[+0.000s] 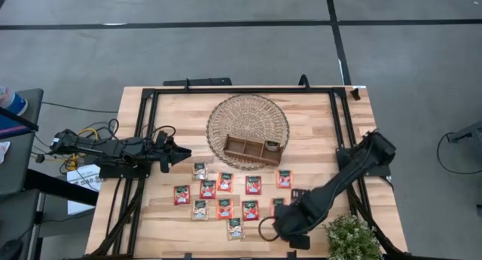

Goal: Pick & Place Tea
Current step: Put the brown tea bag into the right section of the wooden organizer

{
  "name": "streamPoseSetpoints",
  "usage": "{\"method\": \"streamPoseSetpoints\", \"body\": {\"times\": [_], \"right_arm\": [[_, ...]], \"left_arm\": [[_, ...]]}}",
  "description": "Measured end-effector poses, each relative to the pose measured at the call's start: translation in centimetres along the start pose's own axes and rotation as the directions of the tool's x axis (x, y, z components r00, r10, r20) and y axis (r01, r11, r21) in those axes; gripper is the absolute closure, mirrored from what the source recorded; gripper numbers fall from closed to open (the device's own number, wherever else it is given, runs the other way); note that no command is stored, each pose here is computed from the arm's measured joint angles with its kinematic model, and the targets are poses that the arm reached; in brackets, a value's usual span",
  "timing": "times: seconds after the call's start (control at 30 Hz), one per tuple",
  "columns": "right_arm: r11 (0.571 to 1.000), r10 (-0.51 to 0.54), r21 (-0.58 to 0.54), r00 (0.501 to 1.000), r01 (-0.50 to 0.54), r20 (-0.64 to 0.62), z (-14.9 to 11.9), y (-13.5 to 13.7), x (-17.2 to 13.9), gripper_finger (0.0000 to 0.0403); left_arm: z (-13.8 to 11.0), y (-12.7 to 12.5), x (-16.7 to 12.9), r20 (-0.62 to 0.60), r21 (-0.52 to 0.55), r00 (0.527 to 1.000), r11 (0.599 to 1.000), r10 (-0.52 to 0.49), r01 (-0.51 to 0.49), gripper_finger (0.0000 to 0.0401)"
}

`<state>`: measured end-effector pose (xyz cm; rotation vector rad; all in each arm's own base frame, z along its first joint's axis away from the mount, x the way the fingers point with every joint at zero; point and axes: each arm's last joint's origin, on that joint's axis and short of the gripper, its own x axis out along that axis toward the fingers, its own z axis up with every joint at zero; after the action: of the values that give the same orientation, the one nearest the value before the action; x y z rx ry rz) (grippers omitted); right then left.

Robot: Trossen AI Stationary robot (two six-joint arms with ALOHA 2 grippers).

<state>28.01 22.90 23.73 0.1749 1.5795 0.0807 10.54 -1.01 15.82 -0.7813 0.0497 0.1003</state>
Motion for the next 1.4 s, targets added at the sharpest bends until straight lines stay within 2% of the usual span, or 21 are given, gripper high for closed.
{"method": "streamPoseSetpoints", "body": {"times": [0.3, 0.57, 0.77, 1.2, 1.4], "right_arm": [[0.988, -0.022, -0.153, 0.999, 0.018, -0.025, 1.3, 0.8, 3.7, 0.0281], [0.99, -0.053, -0.137, 0.997, 0.046, -0.054, 0.2, 1.0, 5.8, 0.0233], [0.99, -0.039, -0.139, 0.998, 0.033, -0.04, -0.3, 1.1, 6.8, 0.0203], [0.983, -0.069, -0.174, 0.997, 0.064, -0.024, 0.4, -0.9, 8.3, 0.0229], [0.979, -0.072, -0.192, 0.997, 0.063, -0.041, 0.0, -1.1, 8.7, 0.0228]], "left_arm": [[-0.1, -0.1, 0.0, -0.031, -0.001, 0.999, 1.0, -0.026, 0.026, 0.0268], [-0.2, -0.1, 0.0, -0.06, -0.007, 0.997, 0.999, -0.051, 0.051, 0.0268], [-0.2, -0.1, 0.0, -0.06, -0.007, 0.997, 0.999, -0.052, 0.051, 0.0268], [-0.2, -0.1, 0.0, -0.061, -0.029, 0.997, 0.998, -0.054, 0.052, 0.0268], [-0.2, -0.1, 0.0, -0.06, -0.031, 0.997, 0.998, -0.054, 0.052, 0.0268]]}}
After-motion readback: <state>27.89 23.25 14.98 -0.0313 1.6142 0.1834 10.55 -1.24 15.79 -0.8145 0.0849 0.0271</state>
